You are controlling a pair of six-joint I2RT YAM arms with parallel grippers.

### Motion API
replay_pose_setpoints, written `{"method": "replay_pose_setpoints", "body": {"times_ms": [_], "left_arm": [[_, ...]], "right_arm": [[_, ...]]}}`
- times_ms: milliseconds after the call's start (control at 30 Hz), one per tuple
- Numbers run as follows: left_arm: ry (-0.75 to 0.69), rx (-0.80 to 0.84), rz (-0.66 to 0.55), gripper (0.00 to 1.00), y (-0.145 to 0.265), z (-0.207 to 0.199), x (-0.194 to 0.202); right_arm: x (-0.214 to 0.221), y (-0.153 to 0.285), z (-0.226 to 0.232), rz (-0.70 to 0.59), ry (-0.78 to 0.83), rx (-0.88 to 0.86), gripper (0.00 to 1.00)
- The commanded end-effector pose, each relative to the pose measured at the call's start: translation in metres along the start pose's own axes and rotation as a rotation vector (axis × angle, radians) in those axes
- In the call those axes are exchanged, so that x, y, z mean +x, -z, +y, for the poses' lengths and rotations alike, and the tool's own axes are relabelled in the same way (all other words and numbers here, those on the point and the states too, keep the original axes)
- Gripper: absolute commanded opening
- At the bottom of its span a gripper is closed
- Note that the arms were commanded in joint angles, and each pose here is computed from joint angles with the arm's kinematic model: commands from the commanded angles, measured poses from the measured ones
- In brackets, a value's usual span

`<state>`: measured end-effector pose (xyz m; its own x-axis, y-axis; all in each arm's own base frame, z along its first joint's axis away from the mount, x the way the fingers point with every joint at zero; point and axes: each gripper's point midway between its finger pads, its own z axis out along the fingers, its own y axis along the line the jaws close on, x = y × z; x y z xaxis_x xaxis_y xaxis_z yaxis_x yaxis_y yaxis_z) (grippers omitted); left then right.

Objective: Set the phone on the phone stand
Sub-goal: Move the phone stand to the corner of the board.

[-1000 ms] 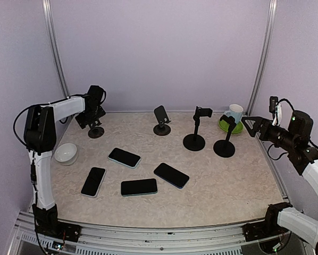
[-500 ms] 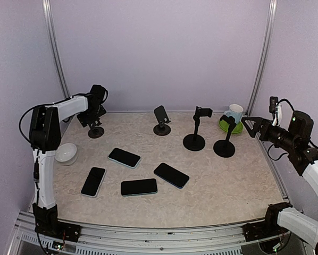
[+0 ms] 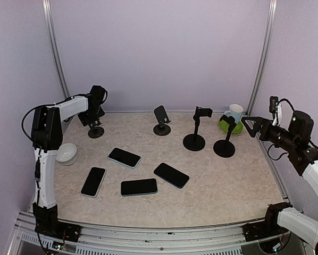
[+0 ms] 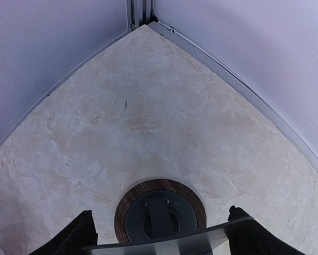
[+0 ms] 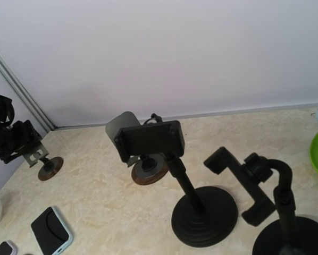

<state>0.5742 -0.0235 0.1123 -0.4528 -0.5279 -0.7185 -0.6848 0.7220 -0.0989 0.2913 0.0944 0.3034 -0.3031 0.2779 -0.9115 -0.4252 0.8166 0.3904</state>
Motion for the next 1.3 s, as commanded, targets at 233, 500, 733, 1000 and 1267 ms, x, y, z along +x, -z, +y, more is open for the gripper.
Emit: {"method": "replay_pose_setpoints", "body": {"times_ms": [233,500,733,1000,1267], "left_arm": [[-0.063,-0.012,0.011,0.71,-0.012,0.007,-0.006],[-0.137,0.019,-0.004,0.63,-0.008,0.003,-0.013],[-0.213,0.11,-0.026,0.61,0.002,-0.001,-0.023],[-0.305,0.346,-0.023,0.57,0.009,-0.003,-0.033],[-0.409,0.488,-0.041,0.57,0.008,-0.003,-0.044]], "right_arm": [[-0.004,0.0,0.009,-0.019,0.014,-0.035,1.0],[-0.004,0.001,0.009,-0.018,0.015,-0.035,1.0],[-0.004,0.001,0.01,-0.017,0.015,-0.036,1.0],[-0.003,0.002,0.01,-0.016,0.013,-0.034,1.0],[-0.002,0.001,0.01,-0.011,0.013,-0.037,1.0]]}}
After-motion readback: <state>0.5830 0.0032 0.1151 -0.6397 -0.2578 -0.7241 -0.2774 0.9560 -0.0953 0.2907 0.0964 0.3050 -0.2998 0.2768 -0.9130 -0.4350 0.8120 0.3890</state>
